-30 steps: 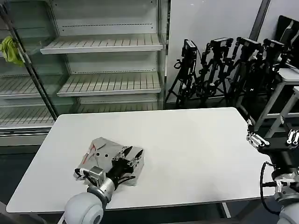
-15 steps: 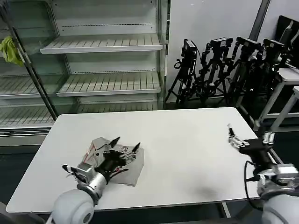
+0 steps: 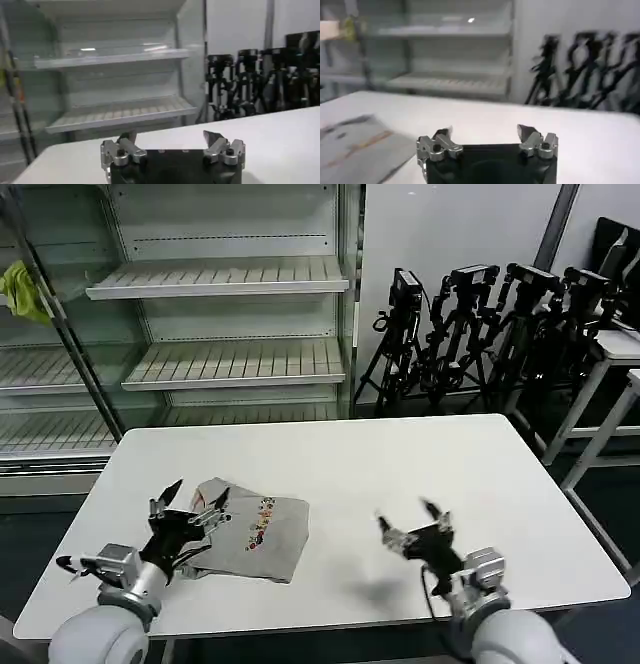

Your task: Fold and organize the clothes.

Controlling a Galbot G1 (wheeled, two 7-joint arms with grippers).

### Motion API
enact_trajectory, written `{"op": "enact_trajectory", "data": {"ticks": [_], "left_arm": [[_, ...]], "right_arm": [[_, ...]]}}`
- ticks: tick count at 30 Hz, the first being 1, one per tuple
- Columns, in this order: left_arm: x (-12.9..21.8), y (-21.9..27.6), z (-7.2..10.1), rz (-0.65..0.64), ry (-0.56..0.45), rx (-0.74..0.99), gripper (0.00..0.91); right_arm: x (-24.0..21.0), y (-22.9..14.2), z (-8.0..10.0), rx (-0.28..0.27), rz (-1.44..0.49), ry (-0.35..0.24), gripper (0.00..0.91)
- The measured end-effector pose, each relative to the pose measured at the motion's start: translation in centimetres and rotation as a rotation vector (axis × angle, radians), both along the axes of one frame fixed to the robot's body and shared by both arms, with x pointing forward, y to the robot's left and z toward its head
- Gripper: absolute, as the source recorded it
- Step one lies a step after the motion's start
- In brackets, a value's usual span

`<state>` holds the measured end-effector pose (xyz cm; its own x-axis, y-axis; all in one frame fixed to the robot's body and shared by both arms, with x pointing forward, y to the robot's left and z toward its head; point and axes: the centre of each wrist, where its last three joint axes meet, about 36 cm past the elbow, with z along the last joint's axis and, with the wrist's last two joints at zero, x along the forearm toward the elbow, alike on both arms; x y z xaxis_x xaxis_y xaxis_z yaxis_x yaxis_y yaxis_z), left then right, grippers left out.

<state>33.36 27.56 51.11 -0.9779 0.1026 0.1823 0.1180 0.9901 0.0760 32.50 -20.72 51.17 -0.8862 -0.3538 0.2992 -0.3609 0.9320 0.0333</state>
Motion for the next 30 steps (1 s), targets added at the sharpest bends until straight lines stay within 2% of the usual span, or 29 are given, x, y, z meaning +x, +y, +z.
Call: {"op": "enact_trajectory", "data": {"ticks": [3,9,19,30], "left_arm": [[-0.7,0.5,-0.2,0.030,0.005,0.006,0.907],[-1.8,1.3,-0.6,0.077,0.016,0.020,0.907],[-3.0,2.2,-1.1,0.125,0.028,0.040,0.907],[-3.8,2.2,-1.5,0.143,0.034,0.050,0.907]], "right_arm": [[-0.6,1.4,-0.6,0.023,0.057,0.056,0.907],[-0.8,3.2,-1.7,0.061,0.112,0.120,0.907],[0.7,5.7,-3.7,0.140,0.132,0.188,0.907],[4.1,9.9,-5.6,0.221,0.119,0.230,0.907]]}}
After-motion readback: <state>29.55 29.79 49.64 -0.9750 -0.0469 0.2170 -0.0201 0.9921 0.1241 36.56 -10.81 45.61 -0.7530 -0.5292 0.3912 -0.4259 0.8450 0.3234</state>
